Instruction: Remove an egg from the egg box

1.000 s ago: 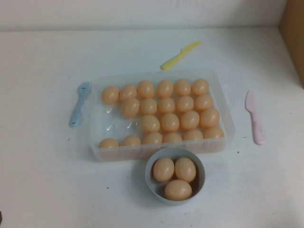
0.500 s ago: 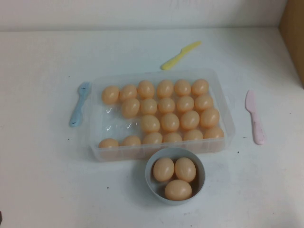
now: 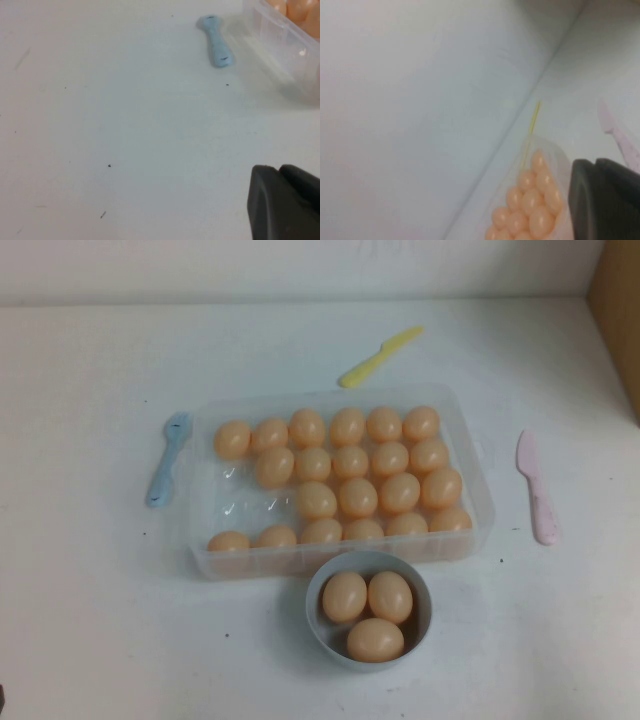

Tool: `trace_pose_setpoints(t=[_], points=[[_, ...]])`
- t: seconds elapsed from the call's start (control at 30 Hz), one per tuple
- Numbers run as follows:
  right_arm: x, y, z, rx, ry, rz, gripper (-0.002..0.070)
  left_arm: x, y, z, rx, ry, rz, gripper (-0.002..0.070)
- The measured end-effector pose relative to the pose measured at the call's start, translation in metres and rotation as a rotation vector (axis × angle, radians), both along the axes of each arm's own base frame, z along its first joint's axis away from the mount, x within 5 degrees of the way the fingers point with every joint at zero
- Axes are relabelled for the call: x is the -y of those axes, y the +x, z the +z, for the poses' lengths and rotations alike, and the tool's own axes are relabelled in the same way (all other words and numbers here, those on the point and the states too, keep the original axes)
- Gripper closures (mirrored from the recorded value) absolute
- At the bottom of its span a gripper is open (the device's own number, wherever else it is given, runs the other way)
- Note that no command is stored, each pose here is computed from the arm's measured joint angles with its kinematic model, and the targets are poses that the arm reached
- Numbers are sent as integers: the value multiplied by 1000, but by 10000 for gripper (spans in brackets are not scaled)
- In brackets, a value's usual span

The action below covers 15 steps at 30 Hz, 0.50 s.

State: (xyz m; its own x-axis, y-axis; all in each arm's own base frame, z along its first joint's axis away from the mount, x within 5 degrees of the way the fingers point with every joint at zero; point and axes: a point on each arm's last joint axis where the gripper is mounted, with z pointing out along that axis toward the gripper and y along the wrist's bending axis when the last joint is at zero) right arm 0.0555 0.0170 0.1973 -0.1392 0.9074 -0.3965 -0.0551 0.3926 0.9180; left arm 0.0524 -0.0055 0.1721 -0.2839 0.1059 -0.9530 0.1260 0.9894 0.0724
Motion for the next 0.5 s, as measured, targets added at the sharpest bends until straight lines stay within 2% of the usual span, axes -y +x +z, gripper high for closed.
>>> trace_pose_setpoints(t=[0.07, 0.2, 0.37, 0.5], points=[[3, 0, 2, 17, 5, -34, 695, 0, 0, 0, 0, 0, 0, 680], [5, 1, 2, 40, -120, -54, 695, 0, 0, 0, 0, 0, 0, 680], [5, 1, 2, 49, -190, -56, 695, 0, 0, 0, 0, 0, 0, 680], [-1, -1, 8, 71, -398, 6, 695, 0, 0, 0, 0, 0, 0, 680]])
